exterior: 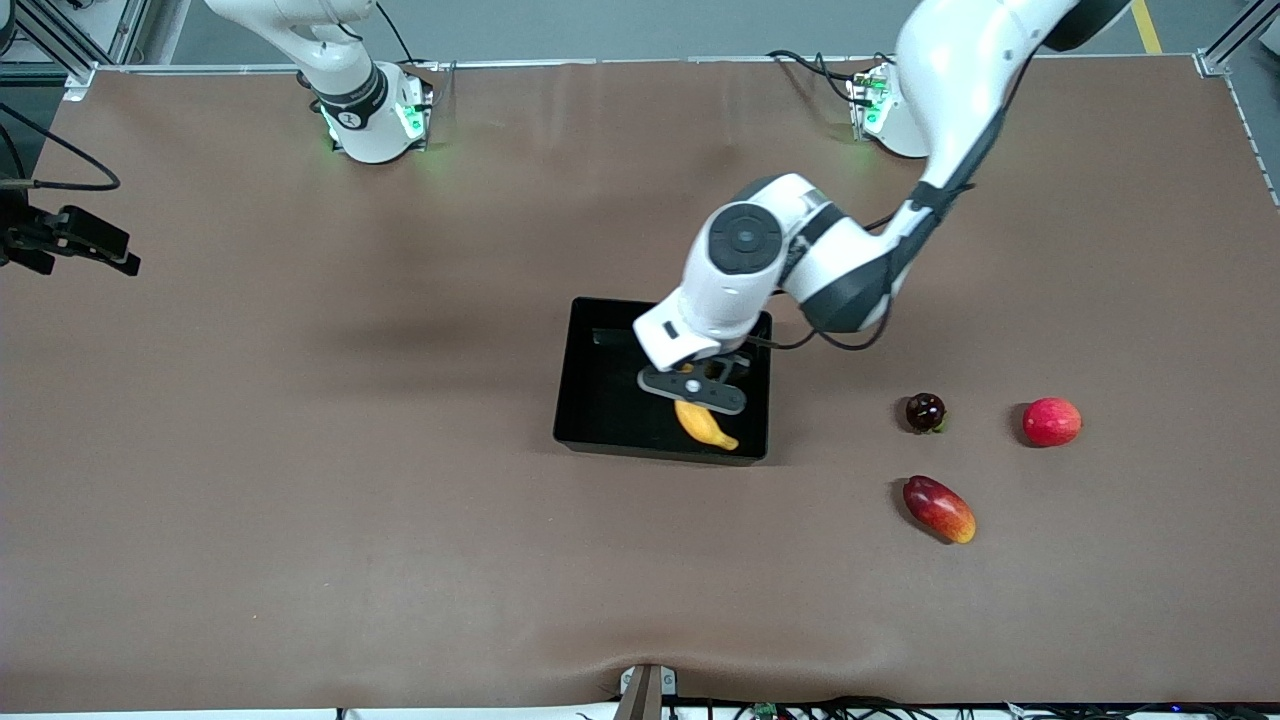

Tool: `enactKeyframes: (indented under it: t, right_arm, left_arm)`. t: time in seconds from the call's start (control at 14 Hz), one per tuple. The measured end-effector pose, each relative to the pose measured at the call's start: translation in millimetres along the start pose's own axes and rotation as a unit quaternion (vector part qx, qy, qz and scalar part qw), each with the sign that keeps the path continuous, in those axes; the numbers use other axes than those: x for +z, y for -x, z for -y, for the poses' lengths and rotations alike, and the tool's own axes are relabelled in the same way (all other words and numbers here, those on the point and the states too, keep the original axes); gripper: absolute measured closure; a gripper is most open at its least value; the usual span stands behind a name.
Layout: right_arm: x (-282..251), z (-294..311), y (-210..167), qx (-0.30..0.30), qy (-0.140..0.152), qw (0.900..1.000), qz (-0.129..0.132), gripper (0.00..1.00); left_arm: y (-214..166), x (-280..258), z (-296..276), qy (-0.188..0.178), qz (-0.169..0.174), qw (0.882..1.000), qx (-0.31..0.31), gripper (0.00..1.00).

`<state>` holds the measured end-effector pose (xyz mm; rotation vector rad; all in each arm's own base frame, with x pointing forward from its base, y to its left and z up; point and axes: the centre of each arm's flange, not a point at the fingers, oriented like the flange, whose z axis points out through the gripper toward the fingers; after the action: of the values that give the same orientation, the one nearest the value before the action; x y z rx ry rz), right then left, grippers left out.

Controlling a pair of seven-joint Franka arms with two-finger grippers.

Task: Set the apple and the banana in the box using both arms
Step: 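Lift the banana with the left gripper and carry it over the box, then lower the banana into the box beside the apple and open the left gripper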

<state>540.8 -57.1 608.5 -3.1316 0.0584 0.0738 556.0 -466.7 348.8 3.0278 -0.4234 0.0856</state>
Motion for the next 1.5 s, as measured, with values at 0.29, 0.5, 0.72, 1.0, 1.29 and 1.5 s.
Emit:
enactKeyframes:
  t: [0.29, 0.5, 0.72, 1.0, 1.29, 1.5]
  right_arm:
    - [2, -2, -1, 0.001, 0.0, 1.0, 0.002, 0.0]
    - [2, -1, -1, 0.001, 0.0, 1.0, 0.002, 0.0]
    - [3, -1, 0, 0.001, 0.0, 1.0, 0.008, 0.0]
    - [4, -1, 1, 0.001, -0.001, 1.0, 0.013, 0.0]
    - [4, -1, 1, 0.001, -0.001, 1.0, 0.013, 0.0]
    - [4, -1, 1, 0.001, -0.001, 1.0, 0.013, 0.0]
  left_arm:
    - [8, 30, -43, -0.014, 0.001, 1.0, -0.006, 0.64]
    - [7, 43, -55, -0.005, -0.002, 1.0, -0.01, 0.64]
    - [9, 56, -65, 0.004, -0.005, 1.0, -0.005, 0.64]
    - [16, 84, -78, 0.0, -0.009, 1.0, 0.006, 0.64]
    - [19, 114, -83, 0.01, -0.016, 1.0, 0.009, 0.64]
    - [25, 140, -84, 0.011, -0.005, 1.0, 0.01, 0.64]
